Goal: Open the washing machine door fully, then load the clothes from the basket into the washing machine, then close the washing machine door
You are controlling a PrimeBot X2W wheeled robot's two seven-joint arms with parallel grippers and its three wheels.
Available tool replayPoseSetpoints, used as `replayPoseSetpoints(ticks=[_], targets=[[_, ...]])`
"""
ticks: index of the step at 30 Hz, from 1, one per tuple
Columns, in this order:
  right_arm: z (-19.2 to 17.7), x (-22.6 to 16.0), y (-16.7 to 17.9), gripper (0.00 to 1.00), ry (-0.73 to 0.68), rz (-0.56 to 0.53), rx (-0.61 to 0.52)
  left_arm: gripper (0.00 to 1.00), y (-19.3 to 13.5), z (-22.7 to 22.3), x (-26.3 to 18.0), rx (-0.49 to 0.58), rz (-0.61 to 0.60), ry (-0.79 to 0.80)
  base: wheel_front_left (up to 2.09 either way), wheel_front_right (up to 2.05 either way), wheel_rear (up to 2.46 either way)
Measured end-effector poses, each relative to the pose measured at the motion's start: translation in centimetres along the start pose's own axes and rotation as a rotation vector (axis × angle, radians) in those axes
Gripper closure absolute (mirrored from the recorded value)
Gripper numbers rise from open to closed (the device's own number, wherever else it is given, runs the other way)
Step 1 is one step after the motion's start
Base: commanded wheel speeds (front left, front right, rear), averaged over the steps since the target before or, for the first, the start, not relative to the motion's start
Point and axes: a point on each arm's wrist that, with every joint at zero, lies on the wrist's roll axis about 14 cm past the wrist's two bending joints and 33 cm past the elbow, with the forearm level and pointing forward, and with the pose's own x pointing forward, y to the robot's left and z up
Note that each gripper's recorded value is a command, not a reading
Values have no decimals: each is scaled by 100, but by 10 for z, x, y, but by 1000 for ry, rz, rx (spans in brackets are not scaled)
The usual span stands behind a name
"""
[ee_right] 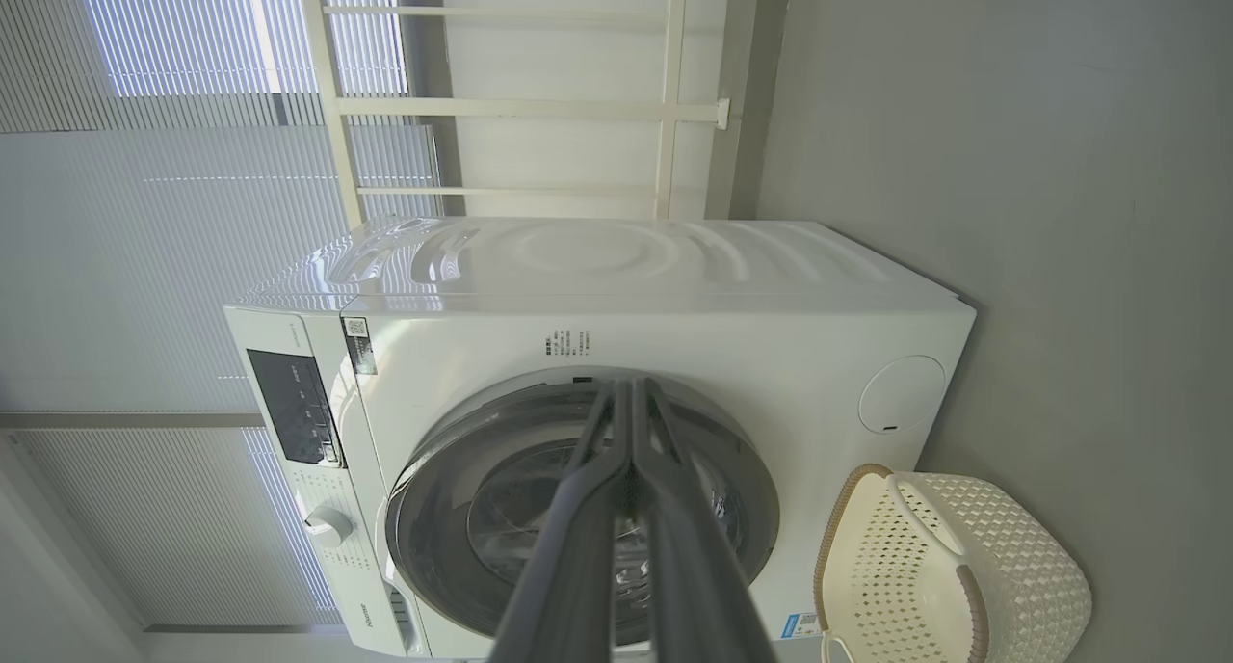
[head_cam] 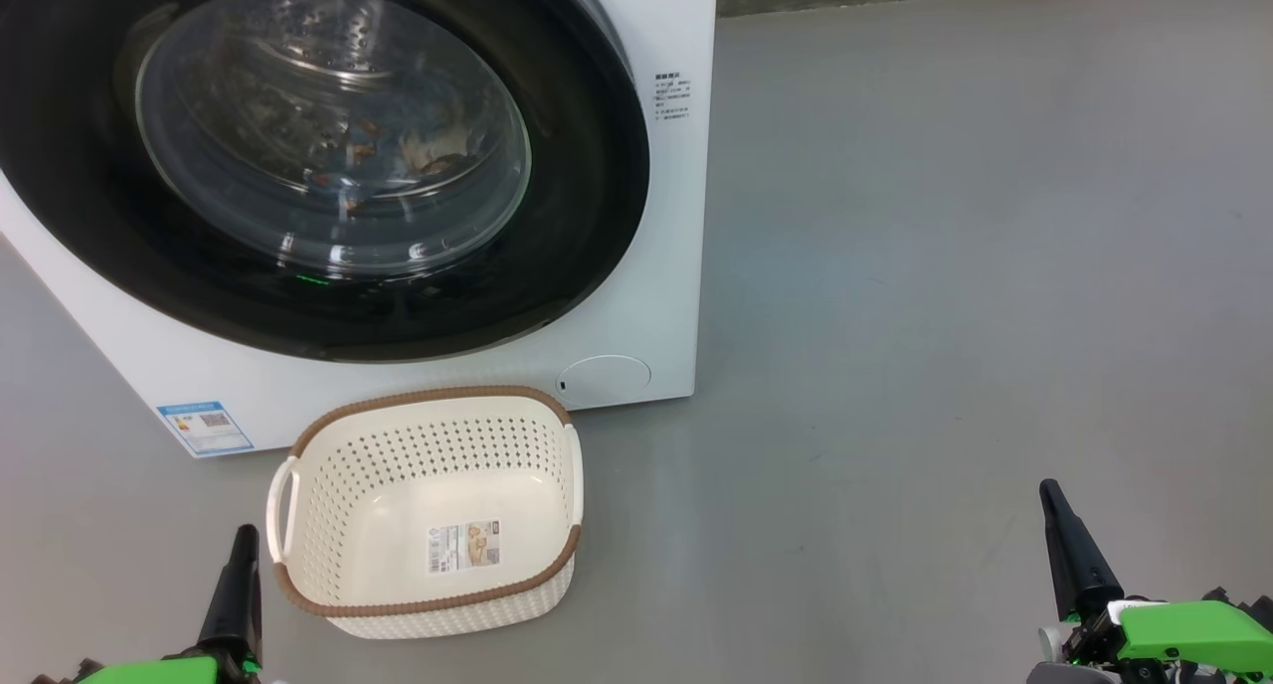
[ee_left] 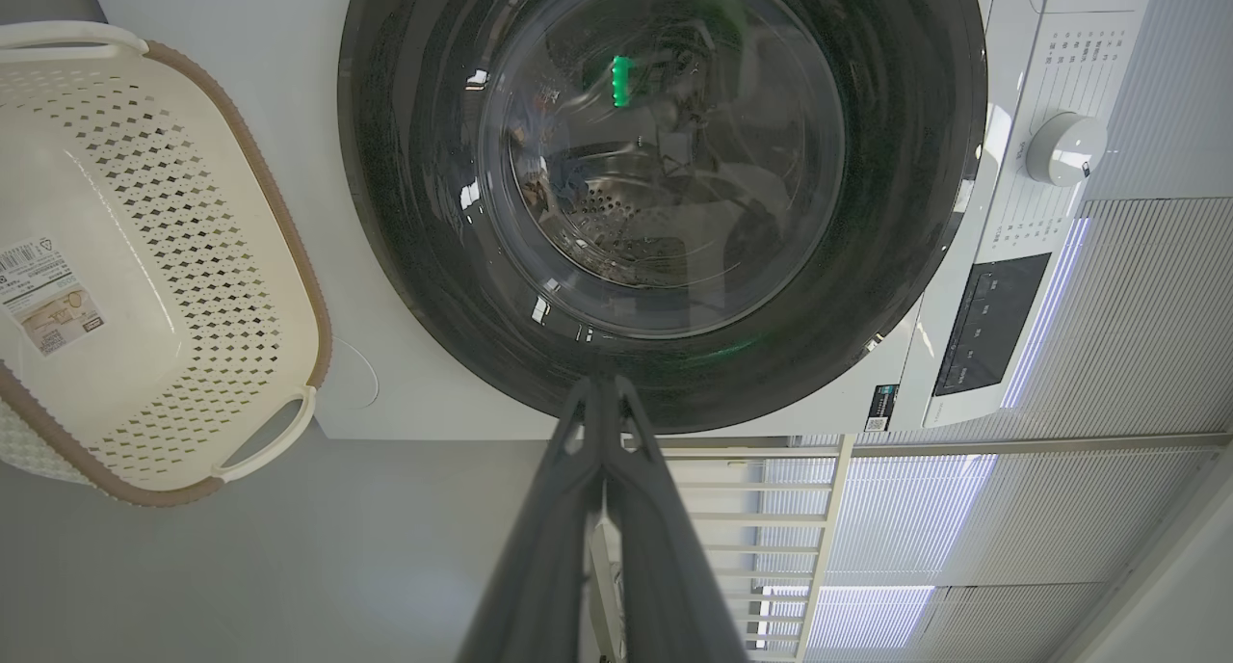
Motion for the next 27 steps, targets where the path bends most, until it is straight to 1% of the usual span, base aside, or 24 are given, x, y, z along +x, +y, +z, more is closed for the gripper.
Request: replayPoseSetpoints(ticks=[27], targets=[[3,0,0,100,-10,0,4,100,0,0,0,0,0,0,0,0,0]])
